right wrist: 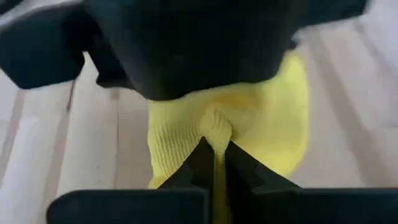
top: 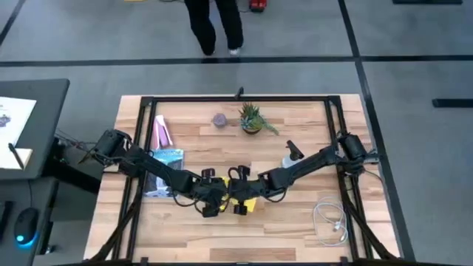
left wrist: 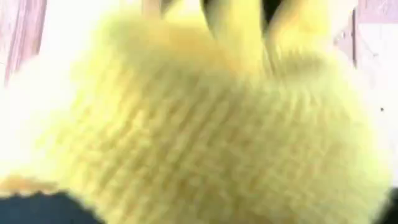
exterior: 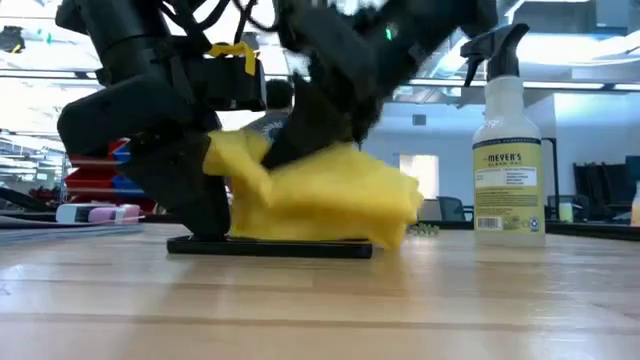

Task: Apply microfiber cloth
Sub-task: Wipe the cellphone with the microfiber cloth

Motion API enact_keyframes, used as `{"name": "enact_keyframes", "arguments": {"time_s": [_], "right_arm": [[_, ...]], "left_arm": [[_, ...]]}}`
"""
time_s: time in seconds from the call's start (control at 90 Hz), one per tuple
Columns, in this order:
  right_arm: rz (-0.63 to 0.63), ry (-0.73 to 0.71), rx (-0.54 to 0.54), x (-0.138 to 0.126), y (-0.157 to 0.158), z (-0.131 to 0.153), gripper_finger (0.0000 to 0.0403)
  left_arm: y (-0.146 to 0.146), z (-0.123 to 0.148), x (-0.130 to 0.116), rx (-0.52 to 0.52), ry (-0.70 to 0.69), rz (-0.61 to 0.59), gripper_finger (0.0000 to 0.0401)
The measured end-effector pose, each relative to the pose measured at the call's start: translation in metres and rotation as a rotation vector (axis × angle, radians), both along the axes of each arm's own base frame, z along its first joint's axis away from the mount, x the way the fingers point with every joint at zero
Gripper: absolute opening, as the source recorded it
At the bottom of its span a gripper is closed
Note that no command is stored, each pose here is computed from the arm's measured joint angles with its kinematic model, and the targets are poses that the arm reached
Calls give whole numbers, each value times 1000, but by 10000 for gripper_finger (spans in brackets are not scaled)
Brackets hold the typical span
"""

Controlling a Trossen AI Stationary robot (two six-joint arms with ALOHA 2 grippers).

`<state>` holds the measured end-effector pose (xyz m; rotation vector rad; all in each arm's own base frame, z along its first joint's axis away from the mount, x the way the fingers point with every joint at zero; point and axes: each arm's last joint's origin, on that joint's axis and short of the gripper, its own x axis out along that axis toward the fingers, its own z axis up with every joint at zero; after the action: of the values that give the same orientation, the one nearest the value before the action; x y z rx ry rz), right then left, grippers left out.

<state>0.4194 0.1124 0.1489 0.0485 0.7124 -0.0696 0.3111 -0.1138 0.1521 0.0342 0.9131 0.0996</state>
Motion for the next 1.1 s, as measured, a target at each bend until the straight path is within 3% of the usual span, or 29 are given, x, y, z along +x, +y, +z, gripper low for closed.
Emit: {"name": "enact_keyframes", "arguments": {"time_s": [0.078,0.378,0.511,0.733,1.1], "right_arm": [[2,24,-24,5,0,-15,0],[1,-12,19,19,-18,-29,0],[5,129,-10,7,-15,-39,0],[6,238,-49,-5,-6,-45,0],[88,64,-24,13,-19,-39,0]], "left_arm": [[1,-2,-1,6,4,3,188],[8,-28,-20,-44,-7,34,188],[8,-35,-26,-47,2,42,188],[7,-42,-34,-45,18,34,188],[5,-39,-28,-52,-46,-30,188]]}}
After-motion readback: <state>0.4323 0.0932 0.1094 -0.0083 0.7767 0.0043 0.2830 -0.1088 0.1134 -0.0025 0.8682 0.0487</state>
